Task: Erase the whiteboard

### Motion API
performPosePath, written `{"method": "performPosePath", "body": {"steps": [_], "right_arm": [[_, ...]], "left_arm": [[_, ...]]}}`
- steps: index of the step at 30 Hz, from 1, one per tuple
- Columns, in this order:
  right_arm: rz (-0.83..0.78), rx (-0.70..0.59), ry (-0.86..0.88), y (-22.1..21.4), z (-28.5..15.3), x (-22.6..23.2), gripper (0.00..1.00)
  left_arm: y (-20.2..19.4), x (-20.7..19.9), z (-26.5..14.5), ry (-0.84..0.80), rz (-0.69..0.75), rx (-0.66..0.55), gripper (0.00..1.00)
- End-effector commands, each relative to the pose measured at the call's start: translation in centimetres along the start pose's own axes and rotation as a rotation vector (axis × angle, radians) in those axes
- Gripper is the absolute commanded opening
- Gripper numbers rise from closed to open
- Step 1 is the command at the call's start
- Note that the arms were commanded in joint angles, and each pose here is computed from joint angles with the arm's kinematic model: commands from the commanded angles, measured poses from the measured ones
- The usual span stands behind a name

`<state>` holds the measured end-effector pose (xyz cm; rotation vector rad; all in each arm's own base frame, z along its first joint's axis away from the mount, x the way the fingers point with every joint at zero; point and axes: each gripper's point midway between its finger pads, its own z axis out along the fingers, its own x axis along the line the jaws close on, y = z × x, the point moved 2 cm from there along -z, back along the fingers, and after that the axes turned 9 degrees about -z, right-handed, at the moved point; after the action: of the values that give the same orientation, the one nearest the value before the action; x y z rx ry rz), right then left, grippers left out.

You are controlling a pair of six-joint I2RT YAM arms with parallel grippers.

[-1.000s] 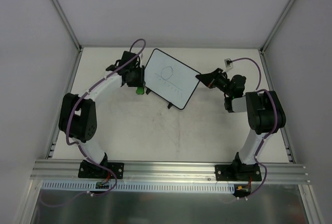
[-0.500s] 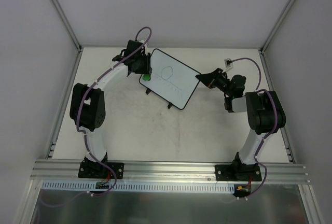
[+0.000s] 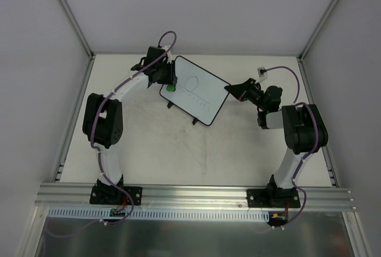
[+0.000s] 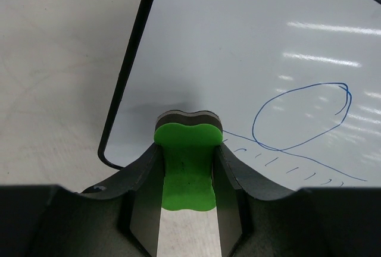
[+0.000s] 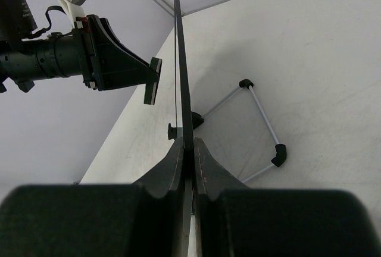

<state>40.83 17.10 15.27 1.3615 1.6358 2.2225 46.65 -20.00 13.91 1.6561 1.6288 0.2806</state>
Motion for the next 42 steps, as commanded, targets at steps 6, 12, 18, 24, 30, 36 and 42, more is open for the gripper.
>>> {"method": "performPosePath", "body": {"steps": [6, 12, 18, 24, 30, 36, 42], "right_arm": [[-0.226, -0.122, 0.168, 3.4, 0.2, 4.0, 0.00], [-0.228, -0.124, 0.169, 3.5, 0.1, 4.1, 0.00], [-0.230, -0.123, 0.168, 3.5, 0.1, 4.1, 0.00], [-0.232, -0.123, 0.168, 3.5, 0.1, 4.1, 0.00], [-0.234, -0.124, 0.171, 3.5, 0.1, 4.2, 0.00], [-0.234, -0.123, 0.170, 3.5, 0.0, 4.2, 0.00], [-0.236, -0.124, 0.173, 3.5, 0.1, 4.3, 0.00]], "left_arm": [[1.8, -1.5, 0.8, -0.056, 0.036, -0.054, 0.00], [1.3, -0.7, 1.9, -0.031, 0.038, -0.051, 0.00], [0.4, -0.7, 2.4, -0.054, 0.042, -0.052, 0.00], [-0.9, -0.3, 2.7, -0.057, 0.037, -0.033, 0.00], [-2.1, 0.1, 3.2, -0.062, 0.030, -0.021, 0.00], [-4.0, 0.0, 2.8, -0.082, 0.010, 0.003, 0.00], [-5.9, 0.6, 2.1, -0.077, -0.006, -0.007, 0.00]]}}
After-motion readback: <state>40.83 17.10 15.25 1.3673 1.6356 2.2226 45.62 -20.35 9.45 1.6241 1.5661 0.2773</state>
